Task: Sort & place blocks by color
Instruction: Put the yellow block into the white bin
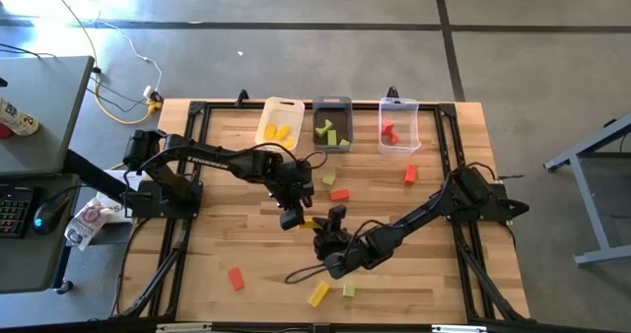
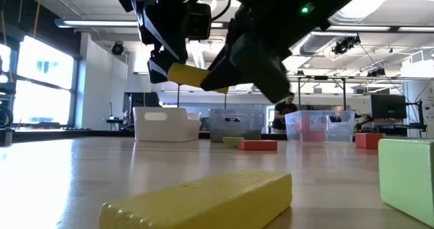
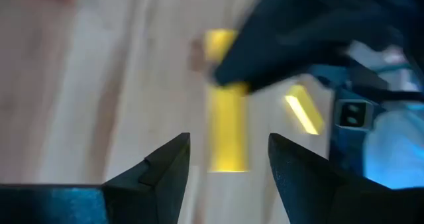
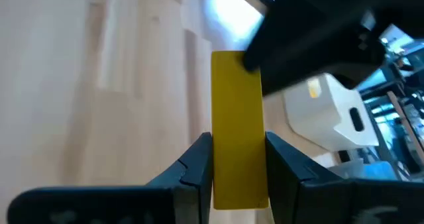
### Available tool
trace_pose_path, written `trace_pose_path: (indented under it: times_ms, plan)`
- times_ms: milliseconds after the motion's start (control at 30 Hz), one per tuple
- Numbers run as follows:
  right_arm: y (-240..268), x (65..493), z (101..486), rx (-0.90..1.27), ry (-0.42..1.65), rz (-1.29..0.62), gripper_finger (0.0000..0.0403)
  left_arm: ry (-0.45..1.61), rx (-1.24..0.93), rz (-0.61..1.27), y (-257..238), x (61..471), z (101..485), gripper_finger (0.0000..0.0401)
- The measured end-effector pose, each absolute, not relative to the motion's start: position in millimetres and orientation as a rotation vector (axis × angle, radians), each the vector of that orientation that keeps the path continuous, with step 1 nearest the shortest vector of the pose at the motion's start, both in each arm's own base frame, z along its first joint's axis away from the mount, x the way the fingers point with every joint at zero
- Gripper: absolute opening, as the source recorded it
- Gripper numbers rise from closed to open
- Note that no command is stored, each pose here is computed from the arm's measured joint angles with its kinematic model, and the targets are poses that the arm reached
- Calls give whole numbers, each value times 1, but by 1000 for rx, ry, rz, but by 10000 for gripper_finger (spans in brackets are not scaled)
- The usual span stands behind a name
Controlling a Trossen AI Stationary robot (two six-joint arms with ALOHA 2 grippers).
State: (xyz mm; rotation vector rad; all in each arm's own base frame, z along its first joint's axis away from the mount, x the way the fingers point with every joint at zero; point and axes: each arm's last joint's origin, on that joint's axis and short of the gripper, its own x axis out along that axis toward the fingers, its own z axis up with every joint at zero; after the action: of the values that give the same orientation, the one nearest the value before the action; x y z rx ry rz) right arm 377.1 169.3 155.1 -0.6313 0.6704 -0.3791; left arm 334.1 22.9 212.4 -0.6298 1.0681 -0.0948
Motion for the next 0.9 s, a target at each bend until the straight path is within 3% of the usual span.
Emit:
trace_pose_path:
  times_ms: [400, 900]
  plan:
    - [166, 384, 162, -673, 610, -445, 81, 1046, -600, -127, 23, 336, 213, 165]
    - [166, 384, 162, -698, 619, -422, 82, 1043, -570, -139, 23, 336, 213, 47]
